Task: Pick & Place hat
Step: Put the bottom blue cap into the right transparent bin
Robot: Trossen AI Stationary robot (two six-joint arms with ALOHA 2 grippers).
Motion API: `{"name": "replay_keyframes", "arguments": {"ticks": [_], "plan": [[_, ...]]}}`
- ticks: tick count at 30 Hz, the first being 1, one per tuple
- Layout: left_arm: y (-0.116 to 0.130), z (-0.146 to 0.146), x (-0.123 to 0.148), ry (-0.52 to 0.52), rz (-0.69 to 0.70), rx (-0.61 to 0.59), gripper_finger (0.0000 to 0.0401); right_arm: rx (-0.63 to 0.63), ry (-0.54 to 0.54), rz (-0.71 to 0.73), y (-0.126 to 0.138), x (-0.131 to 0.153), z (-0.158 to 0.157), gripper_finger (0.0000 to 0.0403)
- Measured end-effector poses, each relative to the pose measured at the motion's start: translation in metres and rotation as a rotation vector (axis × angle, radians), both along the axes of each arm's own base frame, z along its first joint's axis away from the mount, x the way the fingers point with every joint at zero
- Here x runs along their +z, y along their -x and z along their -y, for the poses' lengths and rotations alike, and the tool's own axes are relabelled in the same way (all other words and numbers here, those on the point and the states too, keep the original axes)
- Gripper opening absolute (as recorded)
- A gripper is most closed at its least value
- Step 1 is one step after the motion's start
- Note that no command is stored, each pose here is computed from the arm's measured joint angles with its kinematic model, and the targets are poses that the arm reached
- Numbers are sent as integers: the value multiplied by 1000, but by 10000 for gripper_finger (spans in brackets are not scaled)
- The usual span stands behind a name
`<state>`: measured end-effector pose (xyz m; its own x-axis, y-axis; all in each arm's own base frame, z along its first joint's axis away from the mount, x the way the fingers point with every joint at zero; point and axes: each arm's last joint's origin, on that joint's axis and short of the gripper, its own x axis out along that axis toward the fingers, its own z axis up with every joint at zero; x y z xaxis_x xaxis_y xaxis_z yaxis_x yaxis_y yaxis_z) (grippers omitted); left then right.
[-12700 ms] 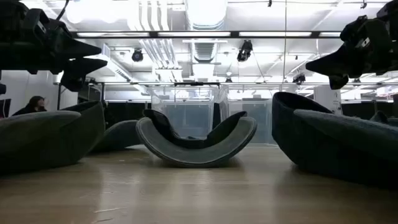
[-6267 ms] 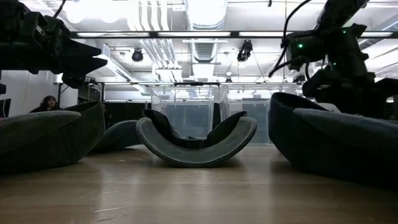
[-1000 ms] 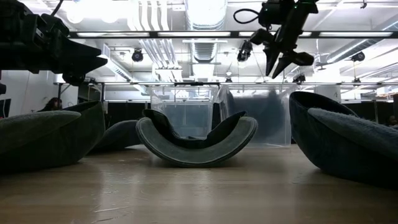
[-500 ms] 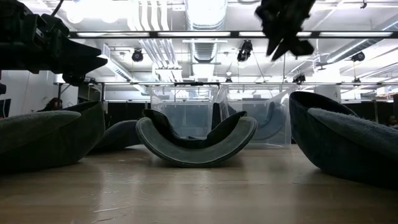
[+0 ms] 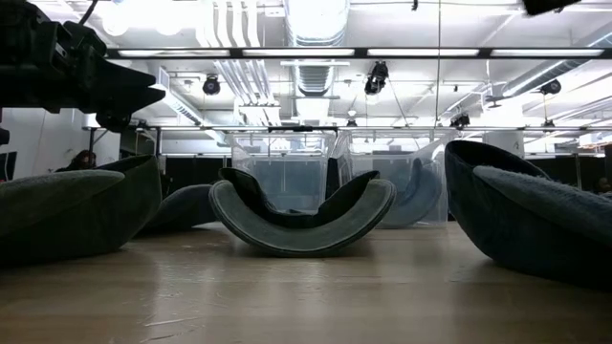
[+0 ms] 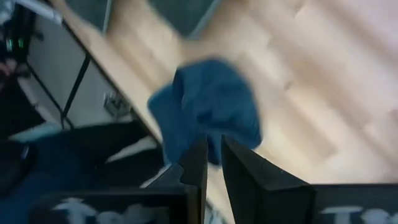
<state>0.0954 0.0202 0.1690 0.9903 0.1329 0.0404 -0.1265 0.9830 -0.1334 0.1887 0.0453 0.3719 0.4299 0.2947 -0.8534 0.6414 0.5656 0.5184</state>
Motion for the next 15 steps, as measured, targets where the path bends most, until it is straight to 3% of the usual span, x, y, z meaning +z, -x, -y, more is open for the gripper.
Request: {"name": "replay_keyframes", "arguments": {"ticks": [5,11,15], "plan": [[0,0,0,27,4,-1,169,44,1,-51,2,-6,-32,43],[0,0,0,172,26,-8,169,90,23,-110,1,-16,-61,43],[0,0,0,248,37,-14,169,47,12,-176,-2,-24,-76,43]]}}
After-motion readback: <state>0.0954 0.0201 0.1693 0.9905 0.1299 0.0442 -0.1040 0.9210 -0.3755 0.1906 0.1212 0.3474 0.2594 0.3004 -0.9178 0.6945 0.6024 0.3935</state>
